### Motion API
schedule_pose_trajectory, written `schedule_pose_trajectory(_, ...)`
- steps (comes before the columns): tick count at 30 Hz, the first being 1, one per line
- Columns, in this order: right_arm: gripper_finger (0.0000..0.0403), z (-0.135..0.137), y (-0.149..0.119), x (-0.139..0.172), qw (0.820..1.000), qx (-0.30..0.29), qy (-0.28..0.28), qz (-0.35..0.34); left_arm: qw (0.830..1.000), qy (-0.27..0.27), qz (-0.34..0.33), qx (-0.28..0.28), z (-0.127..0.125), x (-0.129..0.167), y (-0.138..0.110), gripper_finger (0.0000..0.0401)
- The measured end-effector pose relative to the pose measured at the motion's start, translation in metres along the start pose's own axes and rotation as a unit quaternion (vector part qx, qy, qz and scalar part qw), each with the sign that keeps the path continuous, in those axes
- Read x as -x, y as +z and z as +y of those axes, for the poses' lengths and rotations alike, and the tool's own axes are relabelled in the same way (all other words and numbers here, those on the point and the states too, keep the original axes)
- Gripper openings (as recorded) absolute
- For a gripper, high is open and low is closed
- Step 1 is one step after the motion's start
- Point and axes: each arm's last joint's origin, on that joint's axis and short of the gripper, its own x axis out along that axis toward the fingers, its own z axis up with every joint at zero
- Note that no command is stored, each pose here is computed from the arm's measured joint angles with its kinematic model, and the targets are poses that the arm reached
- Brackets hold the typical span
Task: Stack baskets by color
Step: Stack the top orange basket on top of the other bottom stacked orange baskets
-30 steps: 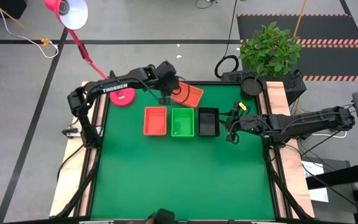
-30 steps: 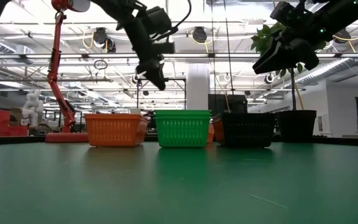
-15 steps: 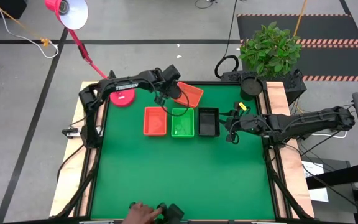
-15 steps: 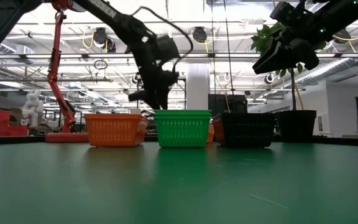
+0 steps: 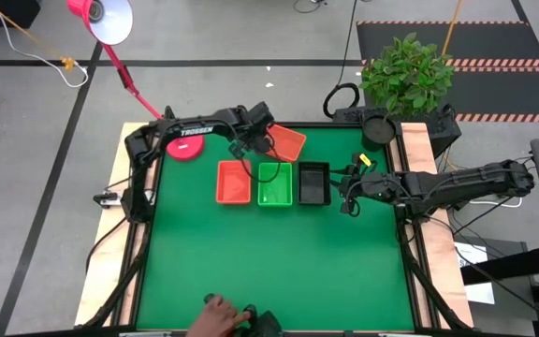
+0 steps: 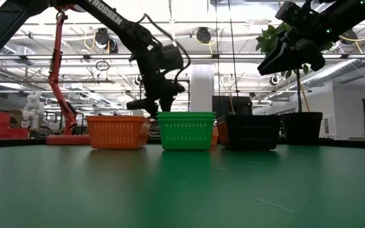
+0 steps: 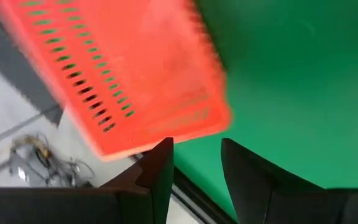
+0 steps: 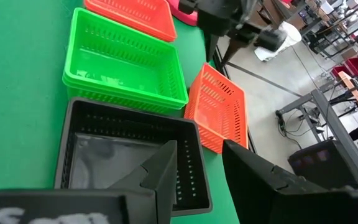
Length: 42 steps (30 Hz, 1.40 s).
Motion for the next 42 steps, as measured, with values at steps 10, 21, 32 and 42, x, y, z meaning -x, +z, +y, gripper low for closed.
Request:
schedule_pose_trajectory(10, 0.0125, 0.000, 0.000, 0.000, 1.000, 0.001, 0.001, 0.002, 0.991, -0.001, 0.006, -0.130, -0.001, -0.021, 0.004, 0.0136)
schedule_pose_trajectory(21, 0.0125, 0.001, -0.002, 0.000, 1.000, 0.005, 0.002, 0.008, 0.991, 0.004, 0.010, -0.136, 0.001, -0.020, 0.002, 0.0058)
schedule_pose_trajectory(32, 0.0125, 0.000, -0.002, 0.000, 1.000, 0.005, 0.001, 0.008, 0.989, 0.008, 0.041, -0.138, -0.001, -0.014, 0.018, 0.0020)
schedule_pose_trajectory(42, 0.0125, 0.000, -0.002, 0.000, 1.000, 0.006, 0.001, 0.008, 0.997, 0.056, 0.053, 0.003, 0.000, 0.042, 0.034, 0.0008)
